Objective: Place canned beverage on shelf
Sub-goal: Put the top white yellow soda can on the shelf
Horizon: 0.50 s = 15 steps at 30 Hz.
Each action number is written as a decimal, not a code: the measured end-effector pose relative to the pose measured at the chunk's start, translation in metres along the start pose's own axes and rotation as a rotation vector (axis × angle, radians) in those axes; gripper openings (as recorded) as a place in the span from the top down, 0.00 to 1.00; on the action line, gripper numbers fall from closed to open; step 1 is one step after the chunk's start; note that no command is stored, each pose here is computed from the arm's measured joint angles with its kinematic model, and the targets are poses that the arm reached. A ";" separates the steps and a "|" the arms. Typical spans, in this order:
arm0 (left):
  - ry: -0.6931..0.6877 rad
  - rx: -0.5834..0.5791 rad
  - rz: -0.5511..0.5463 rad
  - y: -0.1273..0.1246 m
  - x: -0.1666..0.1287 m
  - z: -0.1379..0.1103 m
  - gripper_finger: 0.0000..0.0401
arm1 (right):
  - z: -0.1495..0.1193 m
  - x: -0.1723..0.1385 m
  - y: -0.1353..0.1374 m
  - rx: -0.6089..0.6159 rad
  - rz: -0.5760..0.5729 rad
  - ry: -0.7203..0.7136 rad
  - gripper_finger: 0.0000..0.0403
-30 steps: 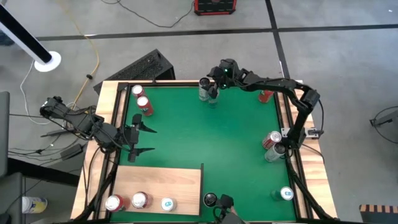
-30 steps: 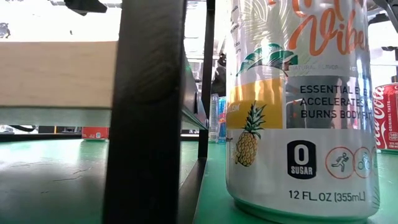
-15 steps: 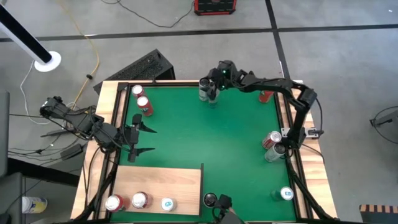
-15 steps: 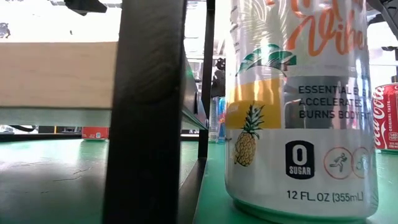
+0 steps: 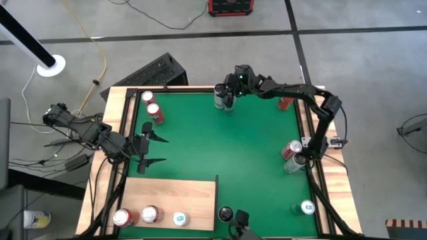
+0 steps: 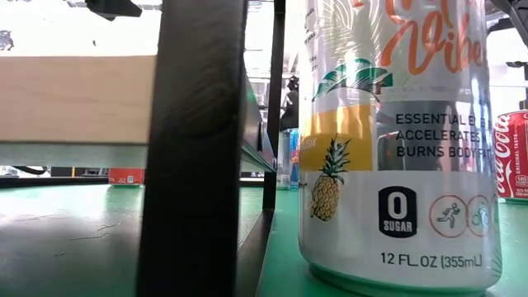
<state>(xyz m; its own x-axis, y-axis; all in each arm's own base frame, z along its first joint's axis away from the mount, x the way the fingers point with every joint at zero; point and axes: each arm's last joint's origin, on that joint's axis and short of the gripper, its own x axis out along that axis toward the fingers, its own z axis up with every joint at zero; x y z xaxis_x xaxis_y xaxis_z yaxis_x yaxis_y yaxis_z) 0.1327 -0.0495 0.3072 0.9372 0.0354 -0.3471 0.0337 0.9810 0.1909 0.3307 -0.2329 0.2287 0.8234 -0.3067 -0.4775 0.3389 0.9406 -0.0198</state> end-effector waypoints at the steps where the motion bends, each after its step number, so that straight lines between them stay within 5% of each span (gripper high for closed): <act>1: 0.000 0.000 0.000 0.000 0.000 0.000 0.25 | 0.004 -0.004 0.001 -0.006 -0.001 -0.015 0.30; 7: 0.000 0.004 0.000 0.000 0.000 0.000 0.25 | 0.051 -0.043 0.020 -0.056 0.096 -0.162 0.30; 15: -0.004 0.011 0.000 0.000 0.000 0.000 0.25 | 0.090 -0.096 0.099 -0.184 0.358 -0.316 0.30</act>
<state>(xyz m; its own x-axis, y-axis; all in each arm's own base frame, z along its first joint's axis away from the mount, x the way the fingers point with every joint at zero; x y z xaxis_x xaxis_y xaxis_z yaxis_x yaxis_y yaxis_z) 0.1329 -0.0495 0.3076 0.9387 0.0348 -0.3429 0.0371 0.9789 0.2011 0.3264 -0.1237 0.3513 0.9803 0.0374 -0.1938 -0.0521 0.9961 -0.0713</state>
